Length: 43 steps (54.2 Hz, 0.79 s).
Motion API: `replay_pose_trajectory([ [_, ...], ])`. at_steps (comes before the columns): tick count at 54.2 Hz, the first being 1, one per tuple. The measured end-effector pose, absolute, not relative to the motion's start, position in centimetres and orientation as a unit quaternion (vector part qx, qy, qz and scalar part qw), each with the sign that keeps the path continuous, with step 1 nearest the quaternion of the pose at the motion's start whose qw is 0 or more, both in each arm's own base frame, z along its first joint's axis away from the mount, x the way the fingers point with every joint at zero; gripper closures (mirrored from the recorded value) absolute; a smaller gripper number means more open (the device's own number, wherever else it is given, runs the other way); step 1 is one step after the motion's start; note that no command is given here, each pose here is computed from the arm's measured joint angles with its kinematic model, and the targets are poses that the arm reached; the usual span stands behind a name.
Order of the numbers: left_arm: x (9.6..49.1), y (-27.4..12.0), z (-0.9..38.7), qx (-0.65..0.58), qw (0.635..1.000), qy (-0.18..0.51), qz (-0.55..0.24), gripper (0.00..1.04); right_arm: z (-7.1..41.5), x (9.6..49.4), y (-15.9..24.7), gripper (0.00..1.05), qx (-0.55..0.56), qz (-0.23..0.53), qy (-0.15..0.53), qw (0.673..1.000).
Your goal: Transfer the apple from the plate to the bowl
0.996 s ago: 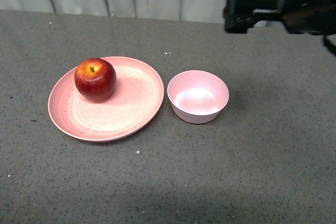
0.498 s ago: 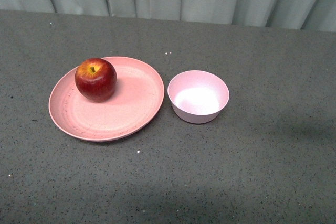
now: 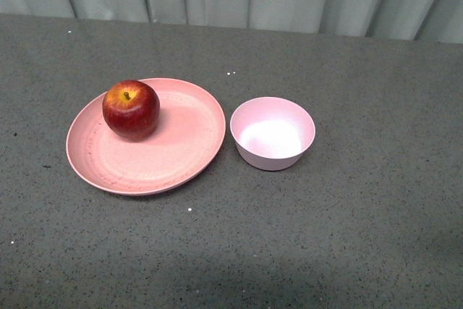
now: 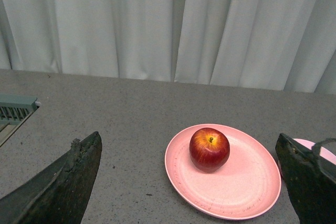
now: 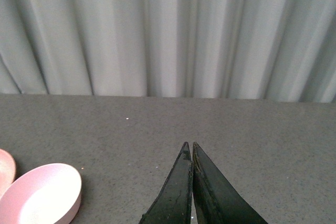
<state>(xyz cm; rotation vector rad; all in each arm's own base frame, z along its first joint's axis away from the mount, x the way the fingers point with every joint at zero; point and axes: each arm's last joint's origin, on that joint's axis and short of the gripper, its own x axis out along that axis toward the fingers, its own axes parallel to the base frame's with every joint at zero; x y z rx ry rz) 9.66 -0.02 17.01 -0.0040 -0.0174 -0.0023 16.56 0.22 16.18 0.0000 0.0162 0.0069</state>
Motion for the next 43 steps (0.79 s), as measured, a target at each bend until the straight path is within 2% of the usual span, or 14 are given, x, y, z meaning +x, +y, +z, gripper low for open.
replay_pose_trajectory([
  [43,9.7,0.0,17.0,-0.002,1.0,-0.009,-0.001,0.07,16.7,12.7,0.0,1.04,0.0,0.0,-0.002,1.0],
])
